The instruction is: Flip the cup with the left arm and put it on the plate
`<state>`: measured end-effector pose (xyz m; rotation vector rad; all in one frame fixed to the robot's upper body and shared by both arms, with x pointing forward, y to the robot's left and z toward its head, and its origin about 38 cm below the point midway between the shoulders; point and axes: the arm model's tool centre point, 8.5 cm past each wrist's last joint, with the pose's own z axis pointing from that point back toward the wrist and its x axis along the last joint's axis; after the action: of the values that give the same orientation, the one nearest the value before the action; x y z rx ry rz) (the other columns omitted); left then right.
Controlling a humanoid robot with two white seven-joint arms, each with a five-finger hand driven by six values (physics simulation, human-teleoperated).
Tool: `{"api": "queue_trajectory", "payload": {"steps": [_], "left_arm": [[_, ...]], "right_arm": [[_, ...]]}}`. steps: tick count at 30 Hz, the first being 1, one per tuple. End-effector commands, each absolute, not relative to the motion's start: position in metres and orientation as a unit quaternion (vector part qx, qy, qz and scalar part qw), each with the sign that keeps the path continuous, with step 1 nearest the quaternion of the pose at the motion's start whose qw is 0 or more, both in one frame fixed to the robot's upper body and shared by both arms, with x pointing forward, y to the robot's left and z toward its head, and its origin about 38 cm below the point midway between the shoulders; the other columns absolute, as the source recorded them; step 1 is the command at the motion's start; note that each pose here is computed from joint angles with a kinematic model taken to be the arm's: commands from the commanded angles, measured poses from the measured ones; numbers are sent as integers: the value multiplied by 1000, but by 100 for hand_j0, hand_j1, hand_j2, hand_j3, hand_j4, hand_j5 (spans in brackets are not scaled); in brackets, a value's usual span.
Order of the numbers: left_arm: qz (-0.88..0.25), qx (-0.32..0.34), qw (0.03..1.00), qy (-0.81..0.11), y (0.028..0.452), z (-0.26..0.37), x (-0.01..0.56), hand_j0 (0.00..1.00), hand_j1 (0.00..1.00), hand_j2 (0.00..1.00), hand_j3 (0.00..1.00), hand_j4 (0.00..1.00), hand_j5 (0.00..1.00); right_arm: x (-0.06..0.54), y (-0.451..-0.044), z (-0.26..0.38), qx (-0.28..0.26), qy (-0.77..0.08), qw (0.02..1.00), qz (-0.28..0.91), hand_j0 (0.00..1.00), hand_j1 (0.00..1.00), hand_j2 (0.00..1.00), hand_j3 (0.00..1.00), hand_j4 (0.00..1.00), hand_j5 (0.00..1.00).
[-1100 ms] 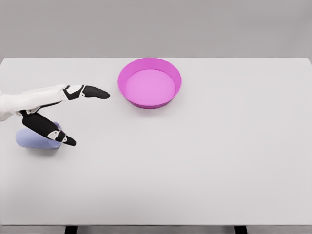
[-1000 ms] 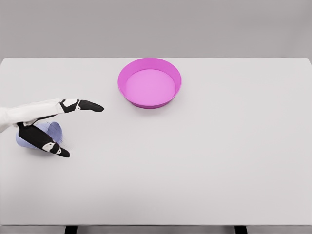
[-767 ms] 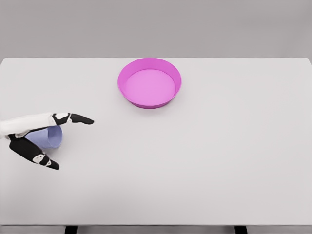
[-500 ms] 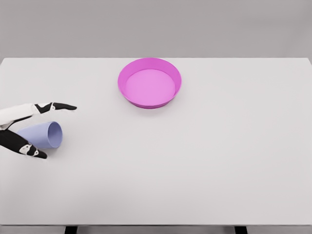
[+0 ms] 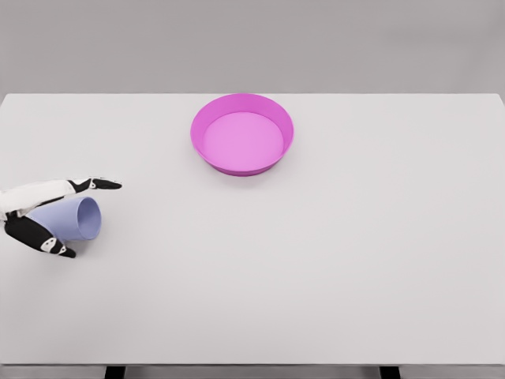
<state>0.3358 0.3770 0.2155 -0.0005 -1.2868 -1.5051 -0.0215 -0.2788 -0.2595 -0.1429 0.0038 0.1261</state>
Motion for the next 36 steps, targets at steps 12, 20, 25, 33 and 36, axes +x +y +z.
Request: {"api": "queue_trajectory", "payload": {"steps": [12,20,25,33,36], "left_arm": [[-629,44,551,-547,387,222,342,100,100,100,100,100,100],[-593,76,621,-507,403,199,340,100,100,100,100,100,100],[-586,84,634,-497,409,193,341,100,100,100,100,100,100],[-581,81,641,-496,404,183,343,100,100,100,100,100,100],[-580,83,641,-496,404,179,344,100,100,100,100,100,100]], "right_arm": [[-21,-279,-259,-71,2,995,63,100,100,100,100,100,100],[-21,-279,-259,-71,2,995,63,100,100,100,100,100,100],[-21,-279,-259,-71,2,995,63,100,100,100,100,100,100],[-21,-279,-259,-71,2,995,63,100,100,100,100,100,100],[-21,-279,-259,-71,2,995,63,100,100,100,100,100,100]]}}
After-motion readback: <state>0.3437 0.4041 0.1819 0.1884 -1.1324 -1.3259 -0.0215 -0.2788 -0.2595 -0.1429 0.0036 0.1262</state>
